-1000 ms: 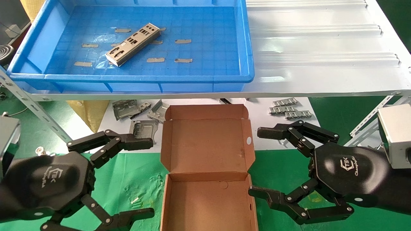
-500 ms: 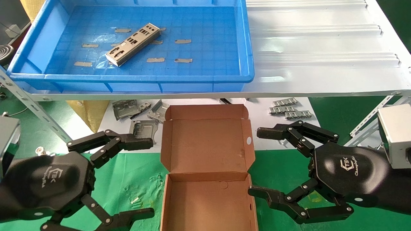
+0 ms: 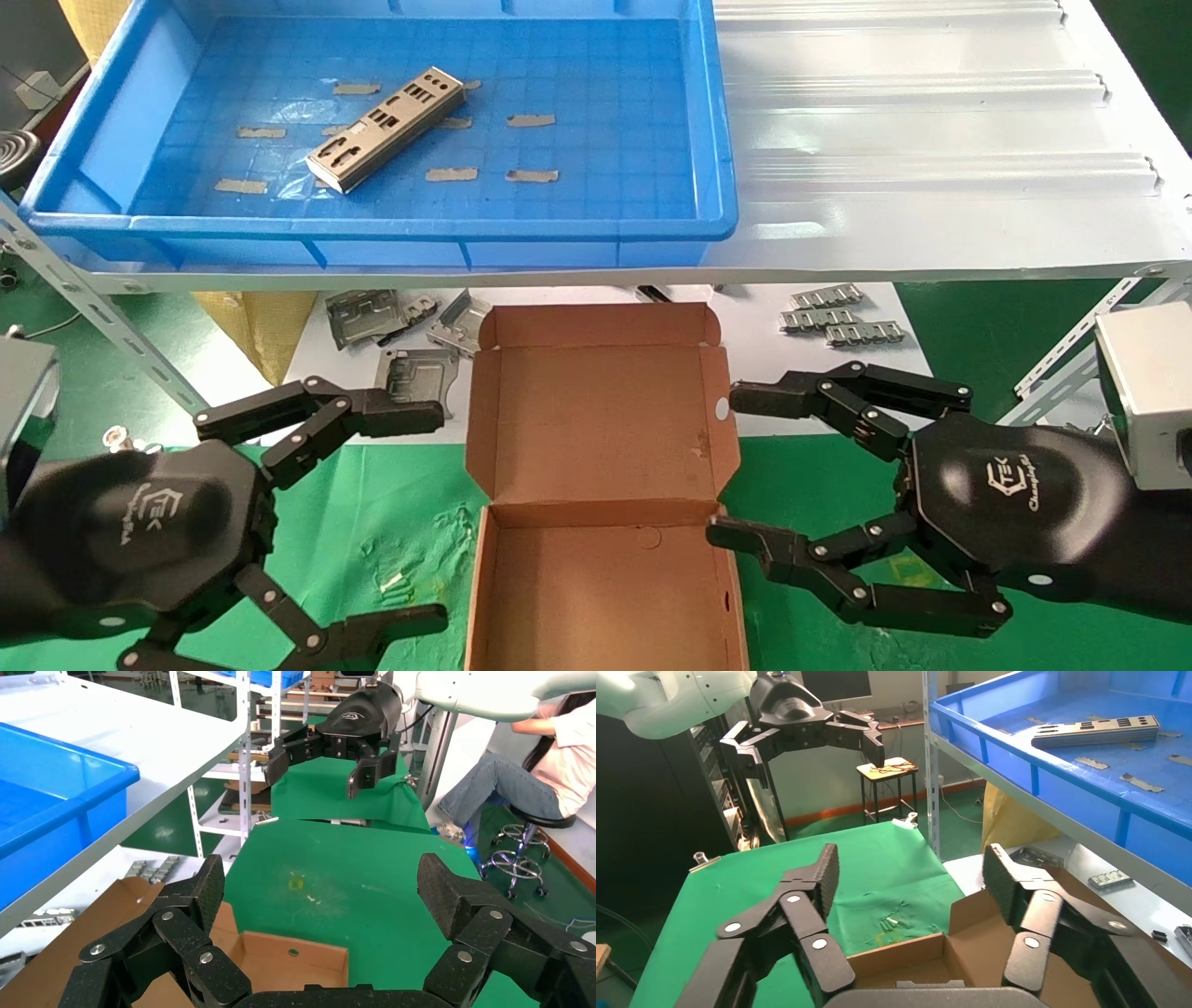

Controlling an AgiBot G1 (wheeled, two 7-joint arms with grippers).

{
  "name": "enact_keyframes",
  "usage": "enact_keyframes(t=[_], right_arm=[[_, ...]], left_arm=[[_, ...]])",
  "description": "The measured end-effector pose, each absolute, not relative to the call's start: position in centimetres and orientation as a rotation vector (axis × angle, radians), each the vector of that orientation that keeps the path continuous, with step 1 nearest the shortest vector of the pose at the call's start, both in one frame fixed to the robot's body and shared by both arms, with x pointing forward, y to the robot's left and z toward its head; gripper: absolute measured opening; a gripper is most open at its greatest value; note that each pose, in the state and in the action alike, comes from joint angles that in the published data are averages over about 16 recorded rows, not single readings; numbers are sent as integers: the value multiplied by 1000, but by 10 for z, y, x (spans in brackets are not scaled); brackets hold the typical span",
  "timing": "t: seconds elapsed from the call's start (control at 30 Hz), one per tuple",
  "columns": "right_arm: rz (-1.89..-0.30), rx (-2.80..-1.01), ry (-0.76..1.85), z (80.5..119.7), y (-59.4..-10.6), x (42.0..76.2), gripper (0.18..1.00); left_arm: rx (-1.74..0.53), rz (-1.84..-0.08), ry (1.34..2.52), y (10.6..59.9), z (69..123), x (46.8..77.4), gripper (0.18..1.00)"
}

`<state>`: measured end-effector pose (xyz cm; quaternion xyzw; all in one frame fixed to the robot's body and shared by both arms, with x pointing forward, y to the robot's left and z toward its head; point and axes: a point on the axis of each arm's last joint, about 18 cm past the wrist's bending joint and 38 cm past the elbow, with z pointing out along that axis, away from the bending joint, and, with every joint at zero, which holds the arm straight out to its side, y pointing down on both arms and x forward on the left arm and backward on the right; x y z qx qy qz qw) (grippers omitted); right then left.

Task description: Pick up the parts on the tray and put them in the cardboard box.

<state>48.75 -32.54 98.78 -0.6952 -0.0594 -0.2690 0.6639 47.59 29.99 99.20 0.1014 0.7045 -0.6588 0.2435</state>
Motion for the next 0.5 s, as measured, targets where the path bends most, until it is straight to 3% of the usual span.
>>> enact_keyframes(t=[0.5], right_arm=[[-608,-1571,-134,988,-325,487,496]], left_arm=[[277,-1800,1925,300,992,476,1001]])
